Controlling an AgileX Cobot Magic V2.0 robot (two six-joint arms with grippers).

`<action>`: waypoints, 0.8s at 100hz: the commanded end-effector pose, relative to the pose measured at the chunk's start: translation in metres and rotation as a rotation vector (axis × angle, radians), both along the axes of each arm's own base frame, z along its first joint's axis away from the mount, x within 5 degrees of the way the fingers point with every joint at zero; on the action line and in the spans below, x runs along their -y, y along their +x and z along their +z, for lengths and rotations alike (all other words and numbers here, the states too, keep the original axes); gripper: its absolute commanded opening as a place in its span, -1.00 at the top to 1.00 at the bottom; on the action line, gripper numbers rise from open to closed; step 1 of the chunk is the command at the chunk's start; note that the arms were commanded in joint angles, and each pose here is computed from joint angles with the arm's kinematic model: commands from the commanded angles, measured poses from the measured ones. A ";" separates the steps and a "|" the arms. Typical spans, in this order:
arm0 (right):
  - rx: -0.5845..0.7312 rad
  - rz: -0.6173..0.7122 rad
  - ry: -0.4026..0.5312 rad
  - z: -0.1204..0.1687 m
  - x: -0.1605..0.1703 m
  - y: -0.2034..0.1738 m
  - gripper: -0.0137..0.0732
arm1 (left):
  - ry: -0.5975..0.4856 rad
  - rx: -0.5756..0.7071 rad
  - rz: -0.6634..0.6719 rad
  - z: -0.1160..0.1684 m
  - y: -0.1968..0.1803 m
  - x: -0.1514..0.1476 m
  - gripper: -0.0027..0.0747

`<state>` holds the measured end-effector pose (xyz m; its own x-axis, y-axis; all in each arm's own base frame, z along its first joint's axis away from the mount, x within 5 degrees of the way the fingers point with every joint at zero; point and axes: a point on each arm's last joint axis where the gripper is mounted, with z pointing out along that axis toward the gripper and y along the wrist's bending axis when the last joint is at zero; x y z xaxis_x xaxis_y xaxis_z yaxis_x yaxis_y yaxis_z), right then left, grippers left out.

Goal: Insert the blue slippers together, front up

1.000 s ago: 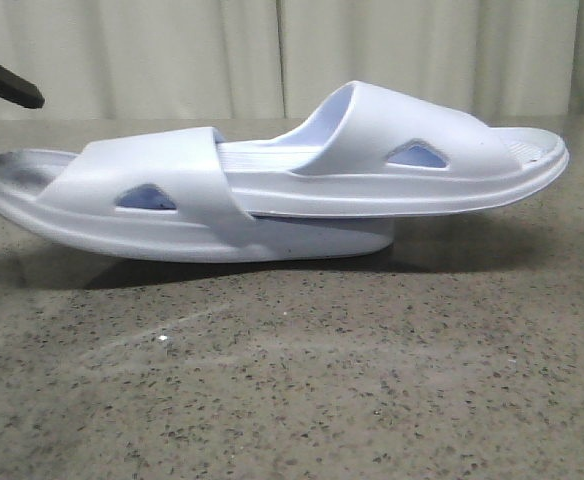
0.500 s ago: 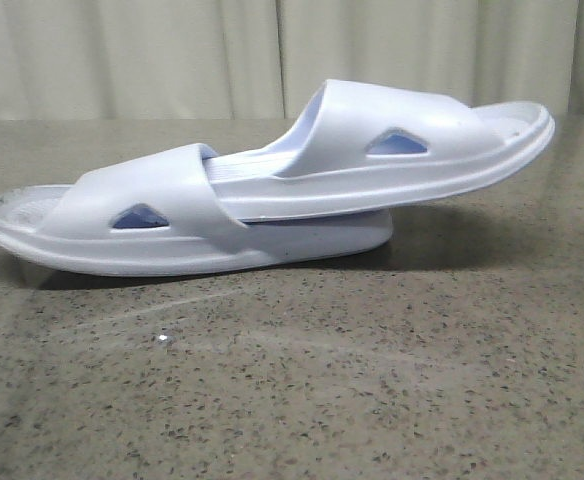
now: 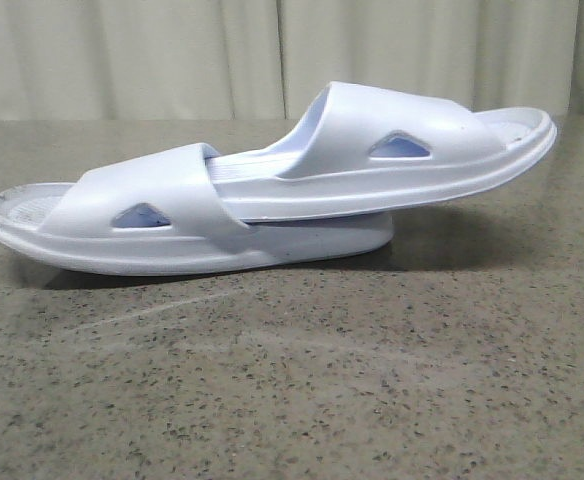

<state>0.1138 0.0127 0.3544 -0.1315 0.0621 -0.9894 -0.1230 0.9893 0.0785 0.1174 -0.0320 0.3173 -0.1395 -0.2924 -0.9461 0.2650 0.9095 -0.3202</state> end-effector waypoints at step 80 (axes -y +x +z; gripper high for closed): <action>0.137 -0.032 -0.089 -0.054 0.005 -0.054 0.26 | 0.102 0.203 0.091 -0.048 -0.057 -0.018 -0.15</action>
<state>0.0596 0.0107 0.2834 -0.1141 -0.0183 -0.9933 -0.1272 0.9919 -0.0037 0.0601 -0.0168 0.2603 0.0493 -0.1860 -0.9813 0.2468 0.9543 -0.1684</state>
